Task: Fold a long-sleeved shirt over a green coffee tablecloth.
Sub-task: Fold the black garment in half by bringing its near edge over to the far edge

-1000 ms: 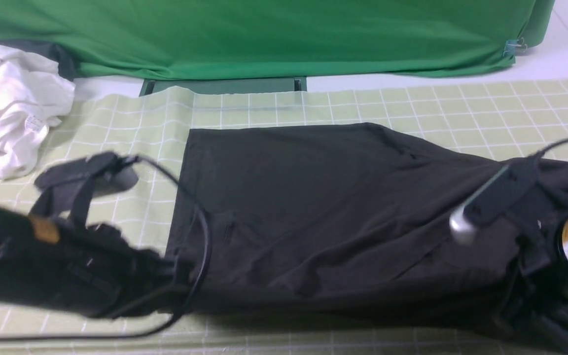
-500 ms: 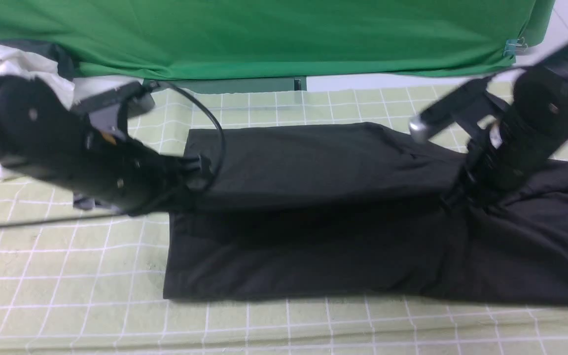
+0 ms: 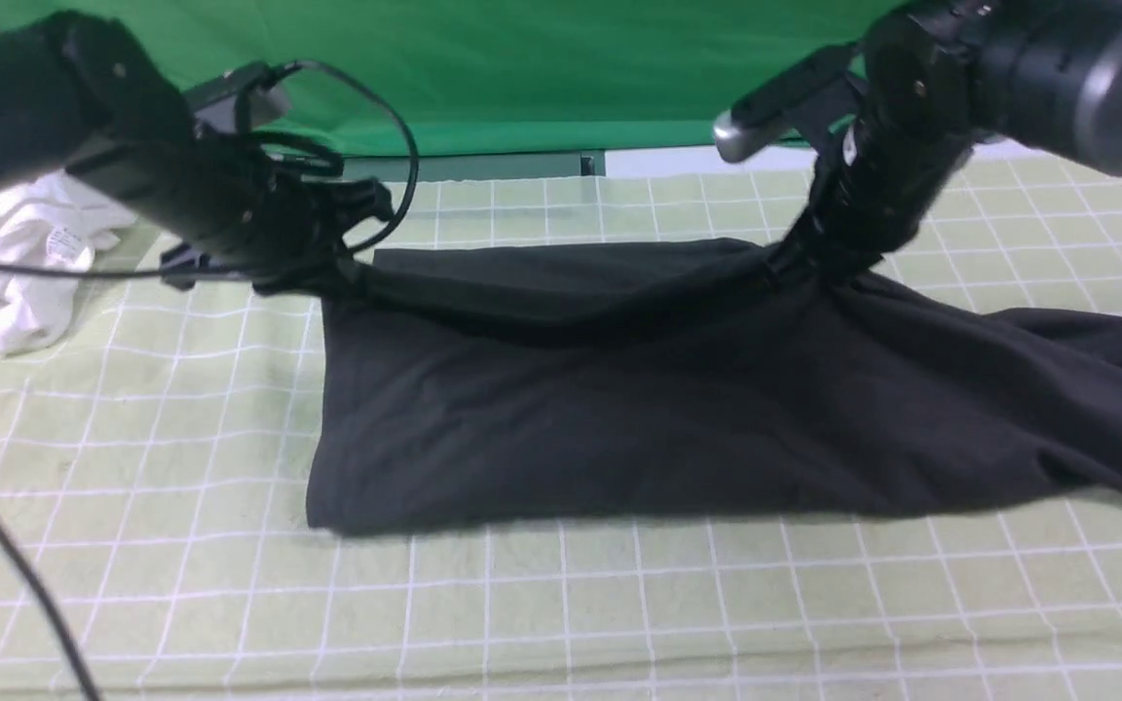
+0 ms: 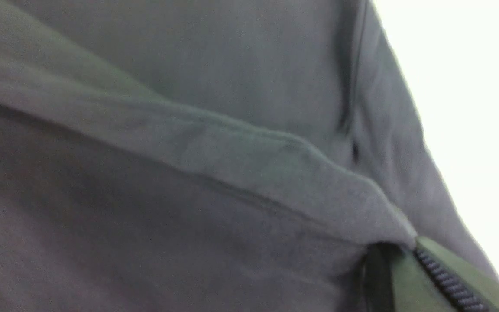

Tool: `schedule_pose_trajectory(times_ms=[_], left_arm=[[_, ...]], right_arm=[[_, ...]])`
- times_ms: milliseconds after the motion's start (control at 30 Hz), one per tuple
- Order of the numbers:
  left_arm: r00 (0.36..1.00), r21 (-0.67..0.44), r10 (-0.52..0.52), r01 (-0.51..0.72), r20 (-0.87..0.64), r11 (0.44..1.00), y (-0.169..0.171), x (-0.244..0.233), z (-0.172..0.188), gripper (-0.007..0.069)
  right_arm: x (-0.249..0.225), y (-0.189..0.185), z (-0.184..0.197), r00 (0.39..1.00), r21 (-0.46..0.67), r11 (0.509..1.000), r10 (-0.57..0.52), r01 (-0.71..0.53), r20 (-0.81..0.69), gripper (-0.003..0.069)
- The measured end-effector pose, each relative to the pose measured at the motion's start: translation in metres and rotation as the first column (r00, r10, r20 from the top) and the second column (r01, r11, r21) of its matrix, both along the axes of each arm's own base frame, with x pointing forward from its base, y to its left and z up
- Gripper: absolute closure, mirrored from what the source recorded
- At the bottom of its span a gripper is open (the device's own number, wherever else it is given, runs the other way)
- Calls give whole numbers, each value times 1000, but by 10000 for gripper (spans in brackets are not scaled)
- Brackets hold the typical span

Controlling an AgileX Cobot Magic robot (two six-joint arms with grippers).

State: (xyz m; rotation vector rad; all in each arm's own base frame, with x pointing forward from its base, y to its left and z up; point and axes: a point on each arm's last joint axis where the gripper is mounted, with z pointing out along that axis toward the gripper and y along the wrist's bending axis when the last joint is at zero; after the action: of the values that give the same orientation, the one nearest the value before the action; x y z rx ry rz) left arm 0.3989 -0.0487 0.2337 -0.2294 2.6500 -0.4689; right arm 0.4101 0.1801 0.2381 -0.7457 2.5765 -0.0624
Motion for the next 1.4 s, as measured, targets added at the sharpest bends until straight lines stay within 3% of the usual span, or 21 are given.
schedule_pose_trajectory(times_ms=[233,500,733,933,1033,1233,1400], left_arm=[[1000,-17,32,-32,-1,999,0,29,-7,601],[992,3,103,-103,-67,995,6,42,-39,601],[988,-6,150,-151,-23,989,8,50,-45,601],[982,-5,191,-191,3,982,12,54,-46,601],[976,-21,216,-215,39,976,14,57,-44,596],[966,-44,246,-243,84,969,16,63,-37,482],[965,-48,235,-231,111,972,25,71,-5,302]], right_arm=[[22,5,-6,999,-5,1000,-13,13,34,646],[37,-9,-35,999,-32,998,-53,53,0,646],[45,-9,-31,995,-7,999,-36,37,88,638],[49,-7,-28,988,11,1000,-21,20,150,599],[52,-7,-26,982,1,1000,-5,5,189,518],[56,-17,-23,973,-122,992,47,-19,227,332],[52,-27,-5,973,-147,989,27,6,228,335]])
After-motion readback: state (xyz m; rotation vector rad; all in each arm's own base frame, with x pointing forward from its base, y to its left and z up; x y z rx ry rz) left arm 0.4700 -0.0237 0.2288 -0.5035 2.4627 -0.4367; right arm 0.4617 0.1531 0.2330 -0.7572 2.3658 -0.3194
